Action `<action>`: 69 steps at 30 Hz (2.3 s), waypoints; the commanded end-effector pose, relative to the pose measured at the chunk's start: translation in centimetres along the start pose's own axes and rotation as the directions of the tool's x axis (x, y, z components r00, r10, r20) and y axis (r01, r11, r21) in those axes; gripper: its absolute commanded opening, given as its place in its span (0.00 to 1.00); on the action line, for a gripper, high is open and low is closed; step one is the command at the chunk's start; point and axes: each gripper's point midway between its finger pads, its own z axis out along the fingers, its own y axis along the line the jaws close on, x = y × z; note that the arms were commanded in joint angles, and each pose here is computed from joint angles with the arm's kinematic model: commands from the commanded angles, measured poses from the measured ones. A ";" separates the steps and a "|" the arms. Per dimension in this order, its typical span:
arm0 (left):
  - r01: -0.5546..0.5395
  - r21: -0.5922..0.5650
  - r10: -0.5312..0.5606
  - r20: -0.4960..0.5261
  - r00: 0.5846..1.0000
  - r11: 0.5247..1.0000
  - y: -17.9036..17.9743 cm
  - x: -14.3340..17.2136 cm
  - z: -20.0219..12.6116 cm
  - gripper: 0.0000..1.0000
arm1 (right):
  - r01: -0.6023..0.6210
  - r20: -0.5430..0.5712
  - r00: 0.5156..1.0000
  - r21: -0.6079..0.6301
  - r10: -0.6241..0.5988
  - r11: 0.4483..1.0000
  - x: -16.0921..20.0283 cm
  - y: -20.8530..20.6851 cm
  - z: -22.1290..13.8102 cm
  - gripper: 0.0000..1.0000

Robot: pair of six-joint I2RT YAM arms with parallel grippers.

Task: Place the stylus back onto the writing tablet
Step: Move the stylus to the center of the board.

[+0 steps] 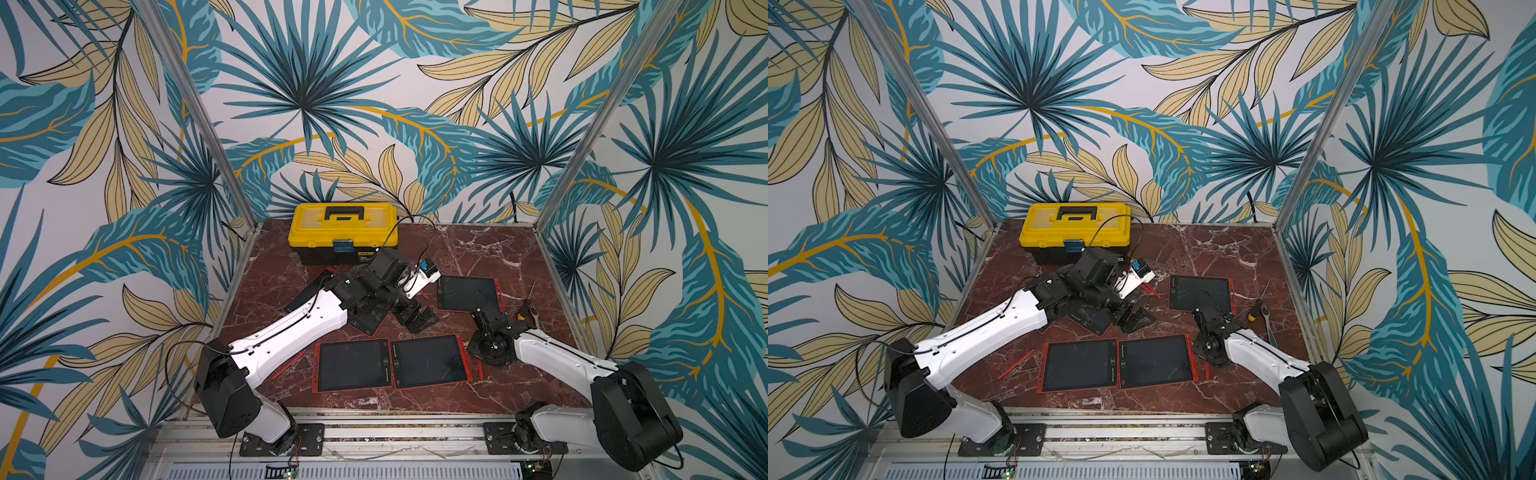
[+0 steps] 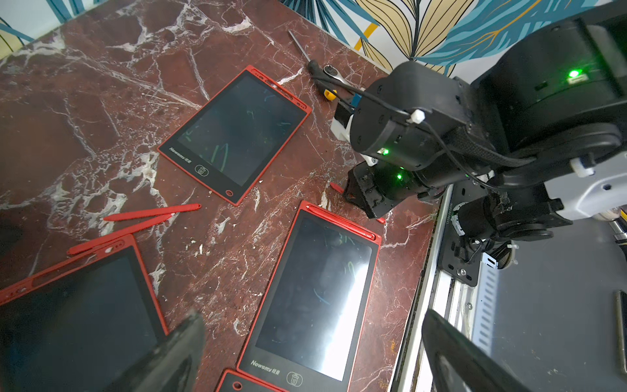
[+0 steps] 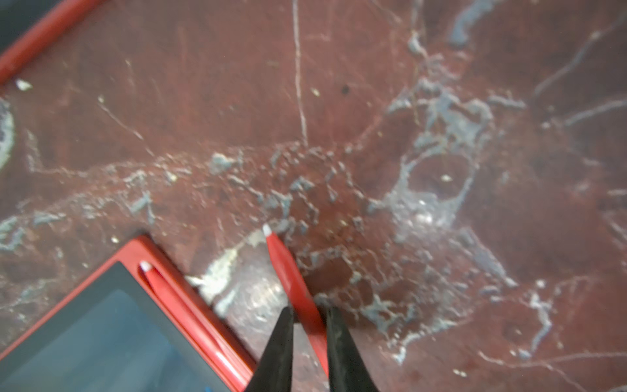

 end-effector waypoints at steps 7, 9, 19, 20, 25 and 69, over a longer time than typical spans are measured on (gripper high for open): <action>0.017 0.007 -0.017 -0.003 1.000 1.000 0.1 0.7 -0.6 1.00 | 0.027 0.016 1.000 -0.030 -0.026 0.999 -2.8 3.1 1.5 0.13; 0.018 0.002 -0.018 -0.004 1.000 1.000 0.2 0.8 -0.6 1.00 | 0.058 0.020 0.998 -0.026 -0.057 0.998 -3.5 3.6 1.7 0.13; 0.009 0.026 -0.009 -0.003 1.000 1.000 0.3 0.8 -0.6 1.00 | 0.221 0.008 0.975 -0.040 -0.221 0.974 -5.2 5.9 2.0 0.12; 0.006 0.031 -0.006 -0.001 1.000 1.000 0.2 0.8 -0.6 1.00 | 0.229 0.007 0.973 -0.037 -0.229 0.973 -5.2 5.9 2.0 0.12; 0.002 0.081 -0.003 0.014 1.000 0.997 -0.5 0.1 -0.4 1.00 | 0.246 -0.001 0.969 -0.030 -0.246 0.969 -5.0 5.6 1.7 0.12; -0.038 0.140 0.030 0.061 0.998 0.989 -1.3 -3.1 -0.2 1.00 | 0.332 -0.104 0.940 0.068 -0.324 0.941 -4.3 4.6 2.0 0.08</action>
